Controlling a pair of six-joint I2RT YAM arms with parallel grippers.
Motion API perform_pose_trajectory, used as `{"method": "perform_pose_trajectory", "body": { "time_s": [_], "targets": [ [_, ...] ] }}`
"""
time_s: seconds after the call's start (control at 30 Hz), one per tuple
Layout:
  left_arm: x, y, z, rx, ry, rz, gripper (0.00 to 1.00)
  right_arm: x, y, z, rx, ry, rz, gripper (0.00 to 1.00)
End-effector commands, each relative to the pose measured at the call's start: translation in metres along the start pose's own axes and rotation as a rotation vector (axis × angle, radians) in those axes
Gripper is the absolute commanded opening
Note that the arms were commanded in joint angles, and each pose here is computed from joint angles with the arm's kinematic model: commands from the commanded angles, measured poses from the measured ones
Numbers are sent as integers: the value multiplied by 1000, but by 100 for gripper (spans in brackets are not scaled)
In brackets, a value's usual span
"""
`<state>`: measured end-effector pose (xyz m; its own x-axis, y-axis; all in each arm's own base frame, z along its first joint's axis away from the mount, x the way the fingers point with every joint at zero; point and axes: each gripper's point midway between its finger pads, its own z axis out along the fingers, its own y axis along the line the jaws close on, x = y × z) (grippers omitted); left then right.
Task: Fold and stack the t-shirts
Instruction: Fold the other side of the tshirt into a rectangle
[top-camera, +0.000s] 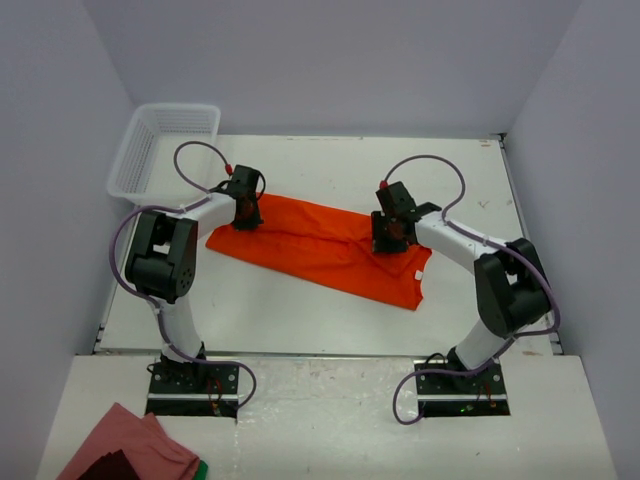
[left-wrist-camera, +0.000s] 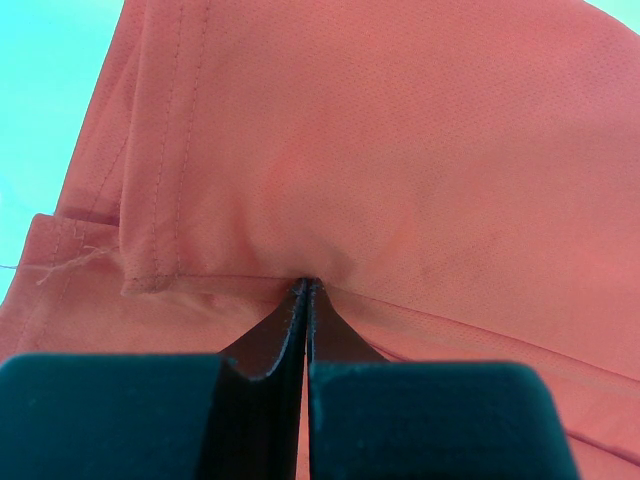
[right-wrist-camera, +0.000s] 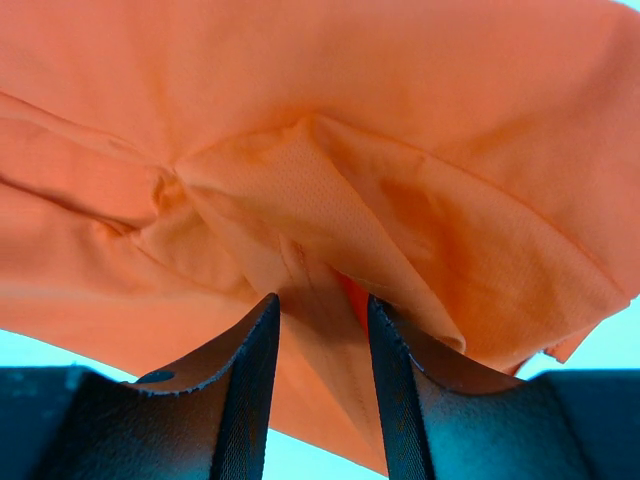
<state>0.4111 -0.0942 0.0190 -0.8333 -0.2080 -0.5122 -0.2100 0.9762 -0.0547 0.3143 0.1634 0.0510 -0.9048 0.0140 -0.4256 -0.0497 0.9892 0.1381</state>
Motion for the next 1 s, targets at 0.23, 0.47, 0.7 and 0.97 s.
{"method": "perform_pose_trajectory", "body": {
  "time_s": [0.23,0.47,0.7,0.97],
  "targets": [
    [-20,-3,-4,-5,-62,14,0,-25,26,14,-90,-8,-11,40],
    [-17,-3,0,-9,-54,16,0,-35,33,19,-111,-11,-35,38],
    [-16,-2,2,-14,-50,19,0,-47,44,24,-146,-20,-53,37],
    [-15,-1,3,-17,-46,20,0,-62,54,27,-171,-29,-75,24]
  ]
}}
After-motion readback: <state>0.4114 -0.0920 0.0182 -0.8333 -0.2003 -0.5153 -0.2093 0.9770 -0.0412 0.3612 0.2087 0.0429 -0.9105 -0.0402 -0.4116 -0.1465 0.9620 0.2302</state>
